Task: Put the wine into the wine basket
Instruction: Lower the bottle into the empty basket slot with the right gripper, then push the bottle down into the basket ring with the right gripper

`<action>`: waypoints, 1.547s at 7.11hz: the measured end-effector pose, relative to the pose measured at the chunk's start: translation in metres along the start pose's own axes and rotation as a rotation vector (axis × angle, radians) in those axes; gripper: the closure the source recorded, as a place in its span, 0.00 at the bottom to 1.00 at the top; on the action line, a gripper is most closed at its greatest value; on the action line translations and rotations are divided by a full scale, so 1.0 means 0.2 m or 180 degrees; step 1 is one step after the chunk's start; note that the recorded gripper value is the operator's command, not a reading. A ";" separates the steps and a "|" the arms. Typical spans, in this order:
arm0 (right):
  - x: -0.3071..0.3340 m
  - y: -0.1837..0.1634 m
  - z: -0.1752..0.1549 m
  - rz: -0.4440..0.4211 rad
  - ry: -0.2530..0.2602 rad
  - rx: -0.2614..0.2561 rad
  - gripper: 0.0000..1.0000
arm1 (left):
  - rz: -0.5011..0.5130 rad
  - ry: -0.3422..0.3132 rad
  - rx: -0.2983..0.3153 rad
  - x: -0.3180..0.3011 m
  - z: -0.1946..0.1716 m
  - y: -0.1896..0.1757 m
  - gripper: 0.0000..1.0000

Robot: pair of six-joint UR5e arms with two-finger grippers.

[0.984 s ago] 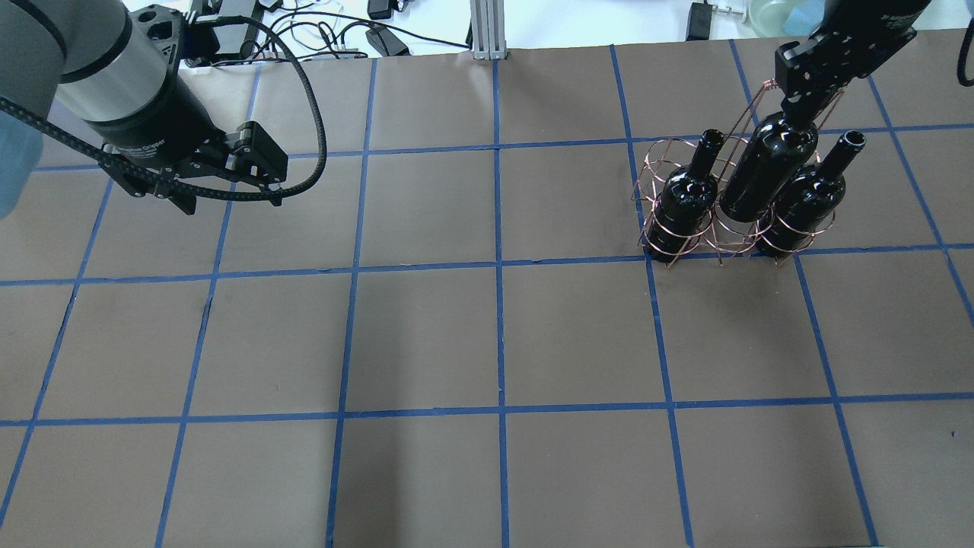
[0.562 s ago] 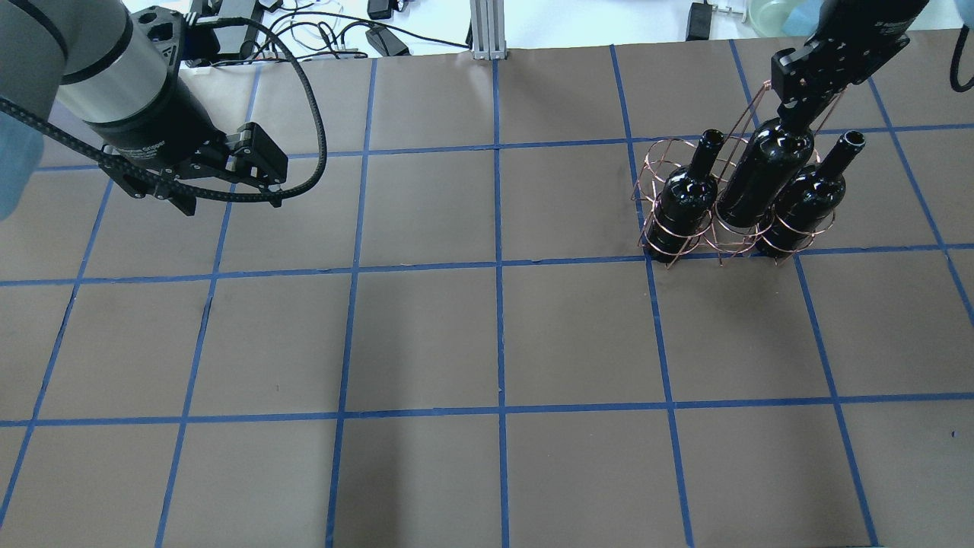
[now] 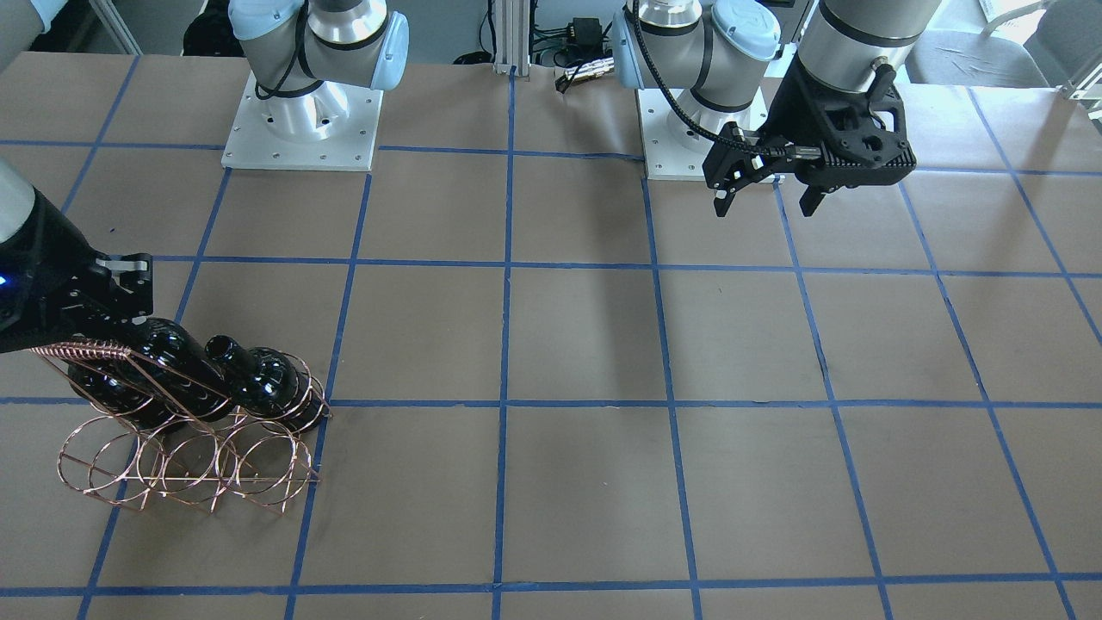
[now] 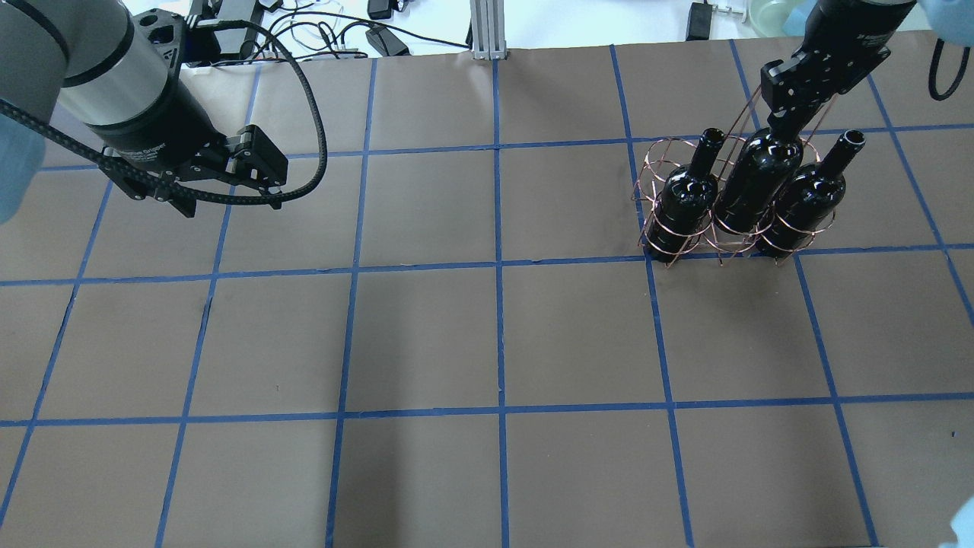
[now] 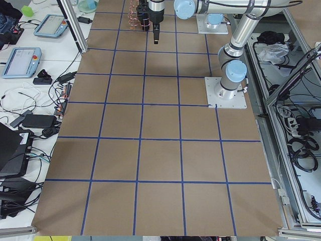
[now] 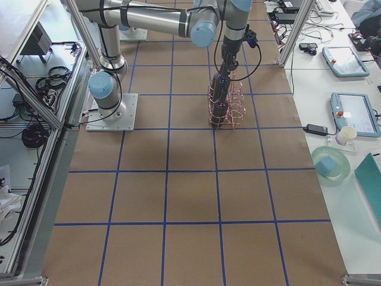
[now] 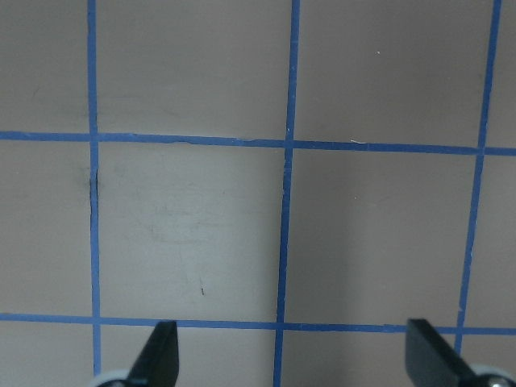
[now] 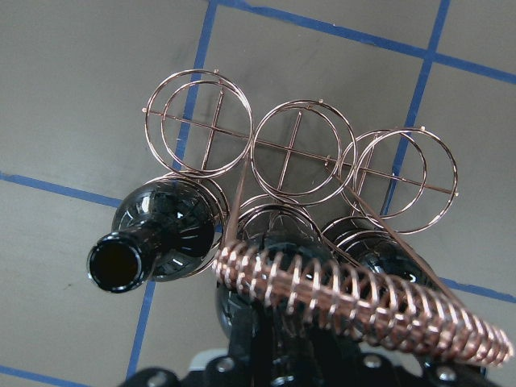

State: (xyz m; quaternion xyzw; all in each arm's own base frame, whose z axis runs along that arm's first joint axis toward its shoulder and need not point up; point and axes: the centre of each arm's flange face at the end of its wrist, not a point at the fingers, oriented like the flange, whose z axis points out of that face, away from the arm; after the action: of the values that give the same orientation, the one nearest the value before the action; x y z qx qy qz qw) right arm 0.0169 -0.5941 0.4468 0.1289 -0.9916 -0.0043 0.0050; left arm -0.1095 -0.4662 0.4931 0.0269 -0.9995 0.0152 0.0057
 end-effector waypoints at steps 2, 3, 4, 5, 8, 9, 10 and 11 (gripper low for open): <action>0.00 0.00 0.12 0.0001 0.0020 0.0035 1.00 | -0.0002 0.0005 -0.0004 0.00 0.00 0.00 0.00; 0.00 0.00 0.17 0.0001 0.0027 0.0045 1.00 | -0.0002 0.0008 -0.0008 0.00 0.01 0.00 0.00; 0.00 0.01 0.19 -0.0003 0.0022 0.0039 1.00 | -0.0002 0.0008 -0.0009 0.00 0.01 0.00 0.00; -0.01 0.01 0.21 -0.0007 0.0010 0.0025 1.00 | -0.0002 0.0005 -0.0008 0.00 0.01 0.00 0.00; -0.01 0.01 0.23 0.0039 -0.0014 -0.0007 1.00 | 0.0010 -0.0015 -0.0006 0.00 0.01 0.00 0.00; 0.00 0.01 0.24 0.0106 -0.0019 -0.0018 1.00 | 0.0011 -0.0024 -0.0006 0.00 0.01 0.00 0.00; 0.00 0.01 0.25 0.0216 -0.0025 -0.0030 1.00 | 0.0012 -0.0028 -0.0006 0.00 0.01 0.00 0.00; 0.00 0.01 0.26 0.0309 -0.0031 -0.0039 1.00 | 0.0013 -0.0029 -0.0006 0.00 0.01 0.00 0.00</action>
State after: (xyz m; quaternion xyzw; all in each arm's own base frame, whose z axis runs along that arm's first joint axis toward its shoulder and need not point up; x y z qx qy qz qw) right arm 0.0154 -0.5912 0.3944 0.0806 -0.9967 -0.0109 0.0012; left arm -0.1089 -0.4656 0.4919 0.0249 -0.9996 0.0142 0.0012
